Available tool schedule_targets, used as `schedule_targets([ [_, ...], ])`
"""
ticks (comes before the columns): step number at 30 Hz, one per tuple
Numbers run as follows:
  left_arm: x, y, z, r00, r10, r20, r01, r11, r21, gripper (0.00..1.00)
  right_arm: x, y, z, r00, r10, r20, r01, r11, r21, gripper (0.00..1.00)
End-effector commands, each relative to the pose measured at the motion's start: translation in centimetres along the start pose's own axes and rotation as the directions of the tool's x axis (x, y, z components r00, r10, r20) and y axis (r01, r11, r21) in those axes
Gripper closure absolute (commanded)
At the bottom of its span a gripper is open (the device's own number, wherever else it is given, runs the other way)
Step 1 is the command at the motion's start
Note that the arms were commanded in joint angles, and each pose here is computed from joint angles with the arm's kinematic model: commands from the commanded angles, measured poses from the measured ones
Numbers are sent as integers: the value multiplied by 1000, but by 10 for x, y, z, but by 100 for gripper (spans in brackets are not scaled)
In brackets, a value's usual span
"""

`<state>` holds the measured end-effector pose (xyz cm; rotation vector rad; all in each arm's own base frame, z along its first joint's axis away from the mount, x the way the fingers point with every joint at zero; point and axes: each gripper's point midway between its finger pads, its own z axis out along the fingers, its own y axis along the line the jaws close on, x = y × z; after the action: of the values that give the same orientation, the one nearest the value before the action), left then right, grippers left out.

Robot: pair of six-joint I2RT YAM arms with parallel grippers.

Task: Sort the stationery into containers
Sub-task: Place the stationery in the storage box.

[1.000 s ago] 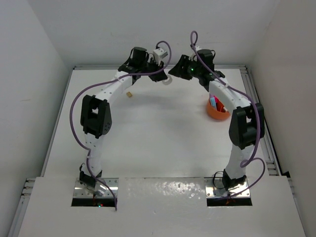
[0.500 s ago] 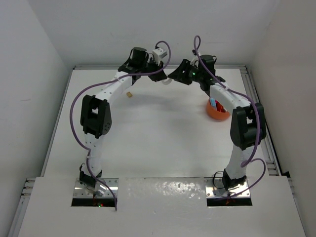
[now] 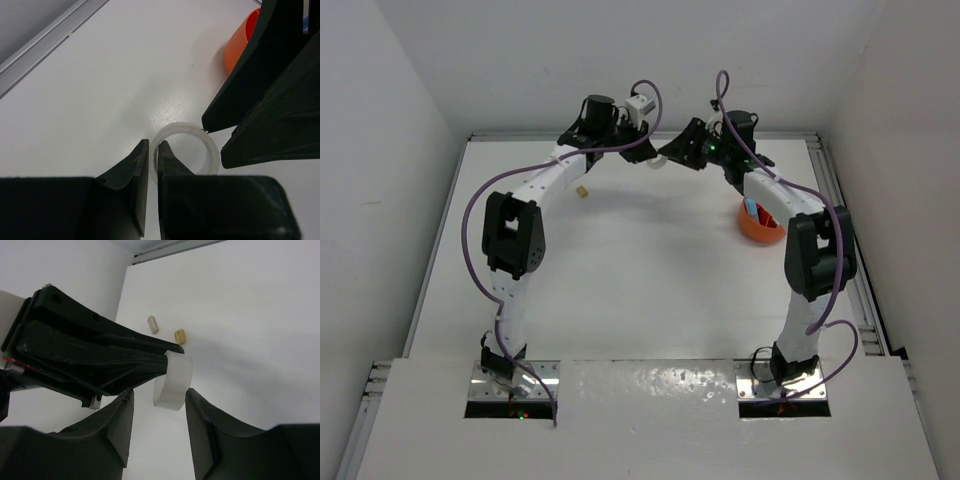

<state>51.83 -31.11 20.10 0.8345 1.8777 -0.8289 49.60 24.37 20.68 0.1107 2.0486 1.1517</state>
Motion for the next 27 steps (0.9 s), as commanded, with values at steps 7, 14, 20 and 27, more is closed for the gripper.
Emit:
schedule_targets([
  [7,-44,-12,-18,993,42,108,-44,999,13,100,-6,8,5,1000,-15,-3,15,1000,-20,55],
  [14,-45,-14,-18,993,29,115,-32,999,26,100,-7,6,7,1000,-22,-2,22,1000,-12,67],
  [20,-42,-13,-19,994,14,104,-16,1000,22,100,-14,4,5,998,-53,13,53,998,17,100],
  [27,-37,-11,-22,996,11,87,-13,1000,20,47,-27,-4,-12,983,-183,13,179,975,132,100],
])
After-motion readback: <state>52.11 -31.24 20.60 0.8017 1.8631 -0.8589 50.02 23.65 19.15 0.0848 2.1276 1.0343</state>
